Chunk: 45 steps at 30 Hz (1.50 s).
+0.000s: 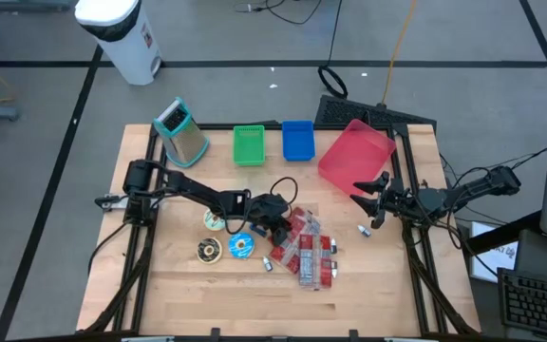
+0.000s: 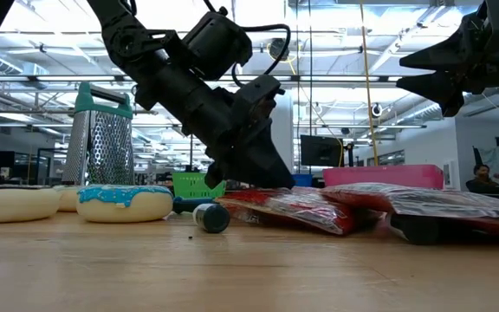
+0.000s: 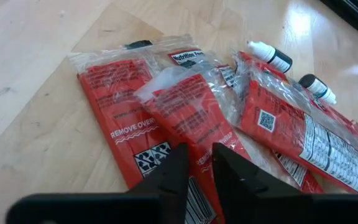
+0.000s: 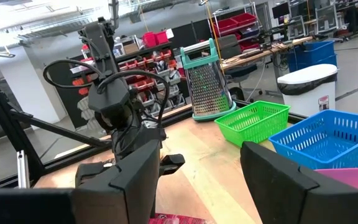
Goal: Pick & Place Food Item
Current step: Put the middle red popcorn bag into the pink bin
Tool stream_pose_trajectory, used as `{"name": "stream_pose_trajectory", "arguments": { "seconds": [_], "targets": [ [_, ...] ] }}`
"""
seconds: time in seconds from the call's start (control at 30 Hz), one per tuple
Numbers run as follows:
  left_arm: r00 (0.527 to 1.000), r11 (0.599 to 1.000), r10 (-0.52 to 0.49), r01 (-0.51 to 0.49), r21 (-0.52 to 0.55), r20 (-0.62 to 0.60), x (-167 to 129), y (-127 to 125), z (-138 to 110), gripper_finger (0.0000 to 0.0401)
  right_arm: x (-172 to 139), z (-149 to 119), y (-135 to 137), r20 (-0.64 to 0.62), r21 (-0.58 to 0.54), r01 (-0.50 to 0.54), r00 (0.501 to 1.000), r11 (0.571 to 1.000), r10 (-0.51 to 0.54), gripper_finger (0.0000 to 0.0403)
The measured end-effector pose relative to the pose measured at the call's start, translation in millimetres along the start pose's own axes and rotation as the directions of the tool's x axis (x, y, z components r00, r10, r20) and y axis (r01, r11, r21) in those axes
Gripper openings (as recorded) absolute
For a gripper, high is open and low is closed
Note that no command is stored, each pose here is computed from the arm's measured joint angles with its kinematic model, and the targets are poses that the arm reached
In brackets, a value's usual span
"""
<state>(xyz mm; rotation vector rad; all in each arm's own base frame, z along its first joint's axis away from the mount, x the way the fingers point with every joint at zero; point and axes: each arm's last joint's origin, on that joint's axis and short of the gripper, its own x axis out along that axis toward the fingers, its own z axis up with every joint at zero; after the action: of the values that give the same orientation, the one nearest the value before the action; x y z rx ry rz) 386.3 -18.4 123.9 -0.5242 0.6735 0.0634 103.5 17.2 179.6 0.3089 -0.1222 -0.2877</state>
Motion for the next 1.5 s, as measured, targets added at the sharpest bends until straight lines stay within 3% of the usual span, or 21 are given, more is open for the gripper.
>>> {"name": "stream_pose_trajectory", "arguments": {
  "seconds": [0.17,0.3,0.7,0.97,1.23,1.5],
  "targets": [
    [1.000,1.000,0.007,-0.007,-0.029,0.005,0.1,-0.5,-0.2,0.0039,0.0,0.0,0.0,0.000,0.000,0.000,1.000,1.000,0.000,0.0212],
    [0.999,0.997,0.036,-0.035,-0.064,0.014,0.1,0.0,-0.6,0.0044,0.0,0.0,0.0,0.000,0.000,0.000,1.000,1.000,0.000,0.0212],
    [1.000,0.997,0.009,-0.007,-0.074,0.030,0.2,-1.2,1.4,0.0215,0.0,0.0,0.0,0.000,0.000,0.000,1.000,1.000,0.000,0.0212],
    [0.998,0.995,-0.037,0.041,-0.091,0.041,19.3,5.1,-9.2,0.0260,0.2,-0.3,0.0,-0.003,0.000,0.001,1.000,1.000,-0.001,0.0212],
    [0.998,0.996,-0.037,0.040,-0.081,0.040,21.7,7.1,-10.6,0.0234,0.7,-1.4,0.1,-0.011,-0.006,0.003,1.000,1.000,-0.004,0.0212],
    [0.998,0.998,-0.050,0.052,-0.047,0.037,21.8,7.0,-10.5,0.0120,0.9,-1.7,0.2,-0.013,-0.010,0.004,1.000,1.000,-0.004,0.0212]
  ]
}}
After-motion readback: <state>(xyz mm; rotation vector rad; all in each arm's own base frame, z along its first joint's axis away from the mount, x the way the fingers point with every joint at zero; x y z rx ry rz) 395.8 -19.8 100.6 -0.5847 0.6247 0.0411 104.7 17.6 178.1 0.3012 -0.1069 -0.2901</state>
